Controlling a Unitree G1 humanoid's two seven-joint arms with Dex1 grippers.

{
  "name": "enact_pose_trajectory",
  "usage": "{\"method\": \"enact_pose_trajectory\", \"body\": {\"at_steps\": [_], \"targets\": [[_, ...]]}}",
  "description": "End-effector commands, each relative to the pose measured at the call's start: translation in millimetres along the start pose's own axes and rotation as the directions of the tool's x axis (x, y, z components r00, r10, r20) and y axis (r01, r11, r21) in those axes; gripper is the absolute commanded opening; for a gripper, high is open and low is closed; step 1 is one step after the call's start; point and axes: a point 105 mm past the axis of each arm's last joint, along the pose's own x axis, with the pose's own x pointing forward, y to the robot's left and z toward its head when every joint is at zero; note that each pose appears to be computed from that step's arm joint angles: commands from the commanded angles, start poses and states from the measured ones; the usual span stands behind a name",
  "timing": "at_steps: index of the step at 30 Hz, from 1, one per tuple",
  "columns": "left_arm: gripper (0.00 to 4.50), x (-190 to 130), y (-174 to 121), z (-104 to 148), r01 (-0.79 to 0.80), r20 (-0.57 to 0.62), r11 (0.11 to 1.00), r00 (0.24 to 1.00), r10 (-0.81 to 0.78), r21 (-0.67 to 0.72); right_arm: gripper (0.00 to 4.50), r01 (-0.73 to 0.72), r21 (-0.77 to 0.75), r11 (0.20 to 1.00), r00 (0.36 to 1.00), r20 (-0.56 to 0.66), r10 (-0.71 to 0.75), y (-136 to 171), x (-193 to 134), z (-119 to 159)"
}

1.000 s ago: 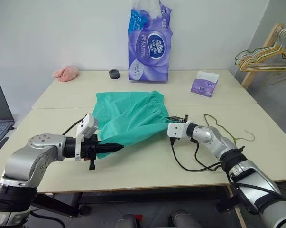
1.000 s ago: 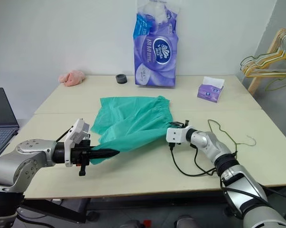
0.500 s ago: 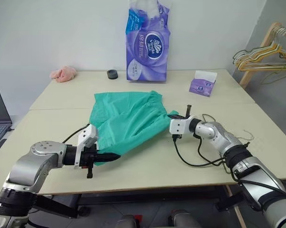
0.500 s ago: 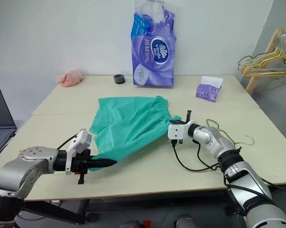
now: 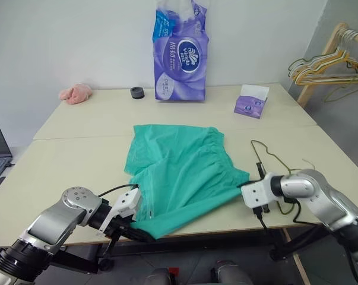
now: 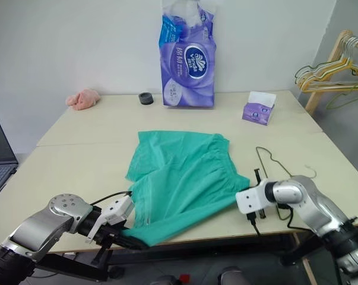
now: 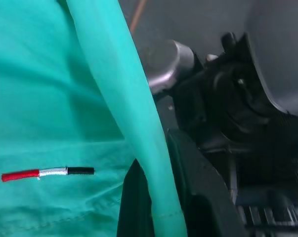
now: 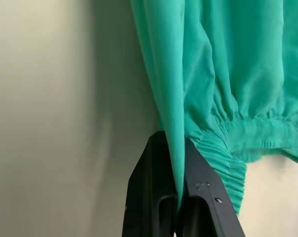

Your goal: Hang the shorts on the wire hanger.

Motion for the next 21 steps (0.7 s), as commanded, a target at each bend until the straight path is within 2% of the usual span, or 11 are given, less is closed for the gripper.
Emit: {"method": "enact_pose_trajectory", "body": {"at_steps": [1,5,11,18,21], "targets": [[0.0,-7,-4,-8,0.034,-0.085,0.999,0.996,-0.032,0.024,0.01,0.004,0.076,0.997,0.999,-0.035,-0.001,-5,-24,6],[0.0,-9,-7,-17,0.069,-0.141,0.997,0.988,-0.064,0.036,0.01,-0.069,0.138,0.988,0.997,-0.008,0.071,12,-28,21],[0.0,-8,-13,-19,0.093,-0.142,0.995,0.986,-0.088,0.03,0.01,-0.151,0.189,0.97,0.989,0.023,0.149,33,-28,36],[0.0,0,-22,-19,0.112,-0.111,0.993,0.988,-0.108,0.026,0.01,-0.139,0.205,0.969,0.99,0.028,0.136,33,-24,35],[0.0,2,-23,-15,0.112,-0.087,0.994,0.99,-0.113,-0.01,0.01,-0.176,0.204,0.963,0.984,0.04,0.171,36,-25,36]]}}
